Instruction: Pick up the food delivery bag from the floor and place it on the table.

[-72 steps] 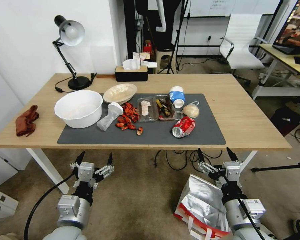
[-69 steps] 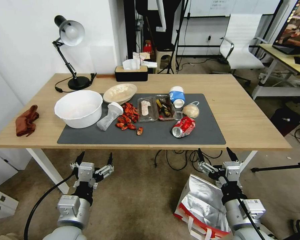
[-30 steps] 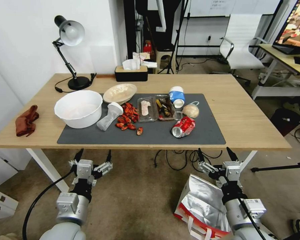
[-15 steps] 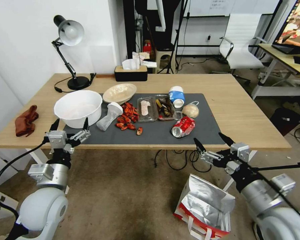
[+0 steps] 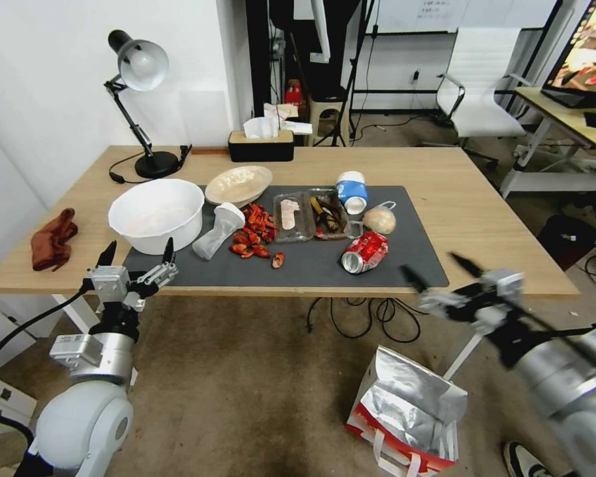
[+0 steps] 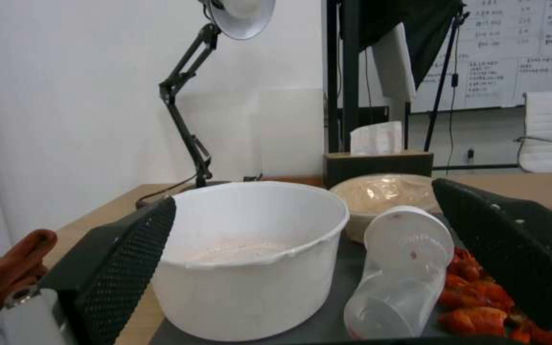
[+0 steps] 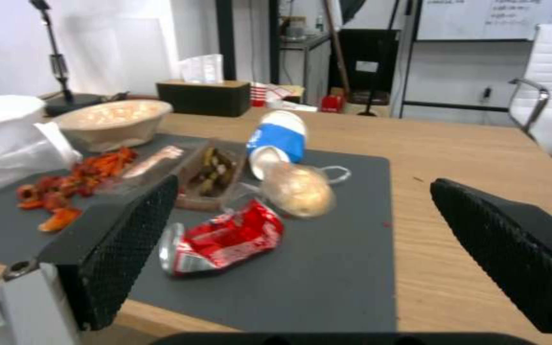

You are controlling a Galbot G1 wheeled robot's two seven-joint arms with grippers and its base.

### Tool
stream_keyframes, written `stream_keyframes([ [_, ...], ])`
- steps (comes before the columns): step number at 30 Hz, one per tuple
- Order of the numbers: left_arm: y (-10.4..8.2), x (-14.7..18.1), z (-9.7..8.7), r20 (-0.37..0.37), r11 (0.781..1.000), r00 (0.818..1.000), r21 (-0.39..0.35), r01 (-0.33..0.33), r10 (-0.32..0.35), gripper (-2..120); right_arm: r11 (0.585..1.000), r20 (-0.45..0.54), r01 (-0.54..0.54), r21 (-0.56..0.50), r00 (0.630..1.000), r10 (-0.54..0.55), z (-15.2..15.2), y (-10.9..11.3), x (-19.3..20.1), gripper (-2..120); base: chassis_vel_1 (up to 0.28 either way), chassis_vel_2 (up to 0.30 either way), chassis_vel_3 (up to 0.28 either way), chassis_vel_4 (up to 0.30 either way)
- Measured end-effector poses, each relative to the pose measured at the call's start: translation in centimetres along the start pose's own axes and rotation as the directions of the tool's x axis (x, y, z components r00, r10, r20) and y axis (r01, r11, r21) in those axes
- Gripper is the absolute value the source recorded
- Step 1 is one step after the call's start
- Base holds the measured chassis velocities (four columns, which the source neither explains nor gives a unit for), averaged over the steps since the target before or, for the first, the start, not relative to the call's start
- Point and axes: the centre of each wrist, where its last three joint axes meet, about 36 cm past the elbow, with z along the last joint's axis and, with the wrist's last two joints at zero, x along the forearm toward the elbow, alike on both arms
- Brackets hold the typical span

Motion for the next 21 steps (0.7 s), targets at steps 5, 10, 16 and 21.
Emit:
stream_keyframes([
  [5,0.01,0.15,0.29,0.002,1.0,1.0,0.001,-0.004,0.004,100,1.0,0.004,-0.003,0.002,1.0,0.003,0.18,-0.17,0.08,100,0.0,0.0,0.0,0.0],
  [10,-0.02,0.37,0.32,0.008,1.0,1.0,0.005,-0.007,0.007,100,1.0,0.015,0.007,0.005,1.0,-0.007,-0.12,0.14,0.07,100,0.0,0.0,0.0,0.0],
  [16,-0.01,0.43,0.19,0.012,1.0,1.0,0.003,-0.011,0.01,100,1.0,0.023,0.012,0.006,1.0,-0.012,-0.21,0.32,0.13,100,0.0,0.0,0.0,0.0],
  [21,-0.06,0.33,0.06,0.022,1.0,1.0,0.004,-0.013,0.013,100,1.0,0.026,0.013,0.007,1.0,-0.013,-0.23,0.37,0.16,100,0.0,0.0,0.0,0.0],
])
